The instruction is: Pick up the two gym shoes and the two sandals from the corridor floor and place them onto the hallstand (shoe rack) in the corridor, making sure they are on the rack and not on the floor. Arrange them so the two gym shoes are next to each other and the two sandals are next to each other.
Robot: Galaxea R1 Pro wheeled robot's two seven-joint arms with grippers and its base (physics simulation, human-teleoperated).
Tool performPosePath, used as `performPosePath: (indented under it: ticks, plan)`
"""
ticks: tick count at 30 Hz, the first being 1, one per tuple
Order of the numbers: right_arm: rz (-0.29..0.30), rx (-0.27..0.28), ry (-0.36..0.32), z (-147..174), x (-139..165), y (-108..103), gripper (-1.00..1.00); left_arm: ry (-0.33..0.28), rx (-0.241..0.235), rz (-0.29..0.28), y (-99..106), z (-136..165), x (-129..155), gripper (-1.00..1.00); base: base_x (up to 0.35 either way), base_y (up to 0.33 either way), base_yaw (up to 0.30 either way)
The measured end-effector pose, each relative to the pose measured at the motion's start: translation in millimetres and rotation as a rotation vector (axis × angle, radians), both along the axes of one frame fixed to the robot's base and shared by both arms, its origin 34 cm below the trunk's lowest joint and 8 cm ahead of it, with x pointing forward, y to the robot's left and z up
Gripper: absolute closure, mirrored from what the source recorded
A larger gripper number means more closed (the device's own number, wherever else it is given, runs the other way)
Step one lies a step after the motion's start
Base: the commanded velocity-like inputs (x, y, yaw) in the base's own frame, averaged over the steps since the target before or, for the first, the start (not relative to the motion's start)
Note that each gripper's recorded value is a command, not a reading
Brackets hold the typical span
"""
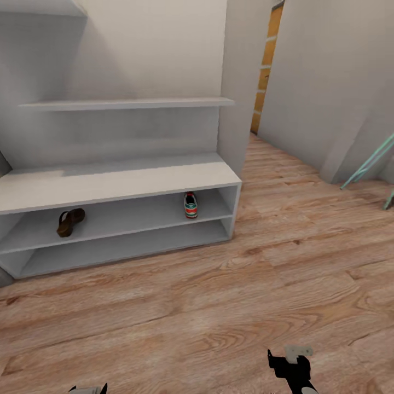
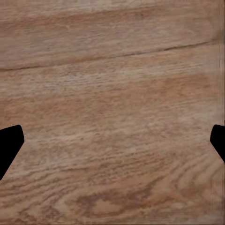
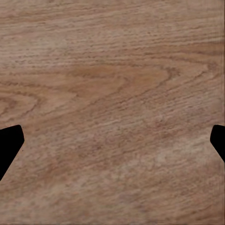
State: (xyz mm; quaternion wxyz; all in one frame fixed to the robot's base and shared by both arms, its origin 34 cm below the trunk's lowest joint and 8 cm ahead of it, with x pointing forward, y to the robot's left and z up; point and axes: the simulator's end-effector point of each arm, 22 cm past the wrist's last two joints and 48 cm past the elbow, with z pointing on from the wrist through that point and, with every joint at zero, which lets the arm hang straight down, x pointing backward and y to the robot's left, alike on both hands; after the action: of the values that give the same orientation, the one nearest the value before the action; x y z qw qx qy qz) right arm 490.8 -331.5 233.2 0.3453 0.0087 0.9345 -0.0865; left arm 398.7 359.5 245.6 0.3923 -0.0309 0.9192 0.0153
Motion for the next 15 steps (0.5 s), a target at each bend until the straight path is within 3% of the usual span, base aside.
performPosePath:
  ticks: [15]
  plan:
    - [-0.003,-0.001,0.005,-1.6,-4.6,-1.6,-1.00,0.001,0.000,-0.001,-0.1,-0.1,0.3,-1.00,0.000,0.000,-0.300]
